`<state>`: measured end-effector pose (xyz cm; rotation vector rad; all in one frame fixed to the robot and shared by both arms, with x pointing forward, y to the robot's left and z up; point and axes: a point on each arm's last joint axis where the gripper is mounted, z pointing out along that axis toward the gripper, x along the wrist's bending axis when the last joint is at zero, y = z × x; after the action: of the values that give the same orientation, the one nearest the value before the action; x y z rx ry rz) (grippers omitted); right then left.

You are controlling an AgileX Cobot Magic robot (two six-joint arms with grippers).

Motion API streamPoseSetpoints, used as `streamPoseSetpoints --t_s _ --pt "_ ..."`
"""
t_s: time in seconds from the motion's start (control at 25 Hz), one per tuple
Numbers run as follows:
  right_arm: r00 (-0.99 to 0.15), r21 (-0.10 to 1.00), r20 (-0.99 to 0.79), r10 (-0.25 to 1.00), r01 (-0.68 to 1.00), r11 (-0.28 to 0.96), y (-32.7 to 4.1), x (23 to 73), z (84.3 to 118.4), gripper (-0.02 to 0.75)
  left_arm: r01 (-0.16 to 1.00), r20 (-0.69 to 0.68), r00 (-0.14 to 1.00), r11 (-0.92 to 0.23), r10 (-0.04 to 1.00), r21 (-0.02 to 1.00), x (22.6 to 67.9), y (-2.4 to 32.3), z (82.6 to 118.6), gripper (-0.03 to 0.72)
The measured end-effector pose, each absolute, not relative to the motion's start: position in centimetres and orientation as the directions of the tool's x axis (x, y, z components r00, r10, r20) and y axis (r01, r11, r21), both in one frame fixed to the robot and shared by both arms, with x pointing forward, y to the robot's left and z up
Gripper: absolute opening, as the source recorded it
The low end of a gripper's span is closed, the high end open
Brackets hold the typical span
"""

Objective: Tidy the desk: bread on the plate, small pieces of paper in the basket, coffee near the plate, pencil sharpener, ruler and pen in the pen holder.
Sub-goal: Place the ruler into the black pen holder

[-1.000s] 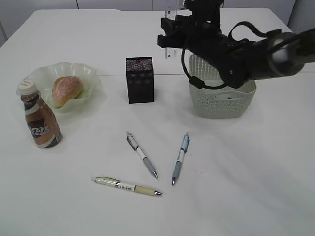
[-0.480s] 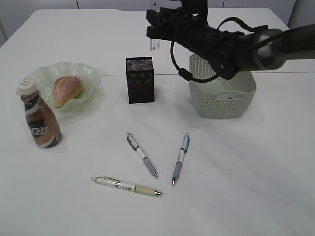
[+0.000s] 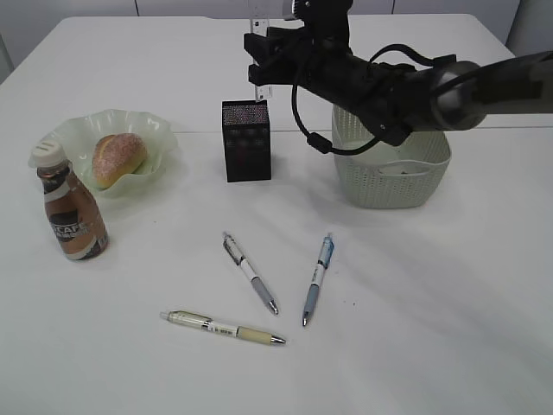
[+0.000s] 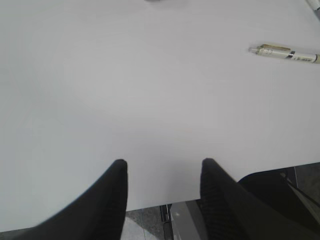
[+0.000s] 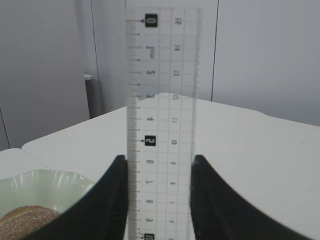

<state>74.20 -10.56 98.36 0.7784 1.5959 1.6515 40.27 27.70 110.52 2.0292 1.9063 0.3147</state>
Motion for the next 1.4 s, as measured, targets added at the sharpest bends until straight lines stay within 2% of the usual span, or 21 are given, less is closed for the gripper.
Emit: streamPoseSetpoints --t_s 0.32,0.64,0.92,1.4 --pt "-0.589 0.999 0.005 0.808 -0.029 -0.027 -10.1 75.0 95.9 0.251 0.912 -0.069 0.077 -0.042 0.995 0.409 40.4 27.7 110.6 0.353" --pt "-0.599 0.998 0.030 0.800 -0.031 -0.061 -9.9 75.6 95.7 0.251 0.911 -0.069 0.077 -0.042 0.995 0.410 40.4 27.7 110.6 0.353" --pt "-0.604 0.999 0.042 0.796 0.001 -0.052 -9.8 75.7 93.9 0.251 0.911 -0.069 0.077 -0.042 0.995 0.411 40.5 27.7 110.6 0.353" --pt "-0.609 0.999 0.034 0.793 -0.004 -0.046 -9.7 75.7 94.0 0.251 0.911 -0.069 0.077 -0.042 0.995 0.411 40.5 27.7 110.6 0.353"
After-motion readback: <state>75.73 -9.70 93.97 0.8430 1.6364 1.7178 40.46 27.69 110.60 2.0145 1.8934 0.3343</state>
